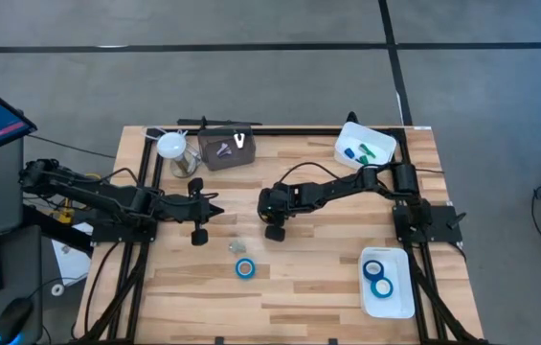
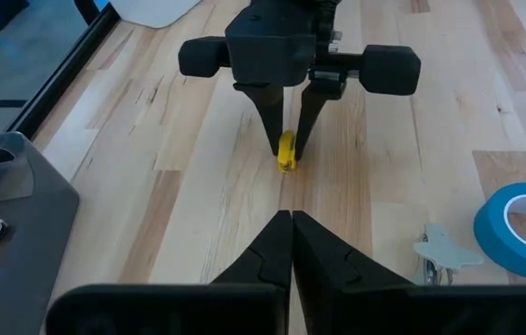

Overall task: Pick and place Stapler, Stapler remover, tape
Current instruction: Put the yellow stapler into the top white bin

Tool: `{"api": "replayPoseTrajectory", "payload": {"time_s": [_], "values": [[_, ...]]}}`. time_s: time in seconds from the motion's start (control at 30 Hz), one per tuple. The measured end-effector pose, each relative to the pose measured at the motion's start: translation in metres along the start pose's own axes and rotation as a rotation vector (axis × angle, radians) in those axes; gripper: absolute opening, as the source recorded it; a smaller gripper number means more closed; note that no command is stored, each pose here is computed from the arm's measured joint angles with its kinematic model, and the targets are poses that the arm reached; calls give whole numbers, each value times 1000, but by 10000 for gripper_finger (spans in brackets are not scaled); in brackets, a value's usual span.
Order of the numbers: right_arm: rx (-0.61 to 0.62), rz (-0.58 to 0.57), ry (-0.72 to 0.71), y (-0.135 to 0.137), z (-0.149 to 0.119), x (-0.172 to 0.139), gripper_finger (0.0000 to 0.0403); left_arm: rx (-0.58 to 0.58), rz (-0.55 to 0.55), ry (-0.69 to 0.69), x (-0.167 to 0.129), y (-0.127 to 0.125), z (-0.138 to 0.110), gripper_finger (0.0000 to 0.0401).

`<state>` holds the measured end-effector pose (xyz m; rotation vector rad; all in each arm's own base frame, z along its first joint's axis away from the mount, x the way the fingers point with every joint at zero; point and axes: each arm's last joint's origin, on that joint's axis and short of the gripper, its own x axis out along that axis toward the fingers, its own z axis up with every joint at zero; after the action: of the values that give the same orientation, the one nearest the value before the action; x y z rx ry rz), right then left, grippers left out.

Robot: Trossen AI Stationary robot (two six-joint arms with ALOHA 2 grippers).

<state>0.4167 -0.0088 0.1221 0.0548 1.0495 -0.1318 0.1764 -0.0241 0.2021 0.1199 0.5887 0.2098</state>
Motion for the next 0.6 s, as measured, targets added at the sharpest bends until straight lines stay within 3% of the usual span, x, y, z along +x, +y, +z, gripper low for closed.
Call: {"api": "replayPoseTrajectory", "payload": {"time_s": [0.33, 0.6], "values": [[28, -18, 7, -14, 2, -5, 77, 1, 0, 1, 0, 0, 0, 4], [68, -80, -20, -41, 13, -39, 77, 3, 0, 8, 0, 0, -1, 4]]}}
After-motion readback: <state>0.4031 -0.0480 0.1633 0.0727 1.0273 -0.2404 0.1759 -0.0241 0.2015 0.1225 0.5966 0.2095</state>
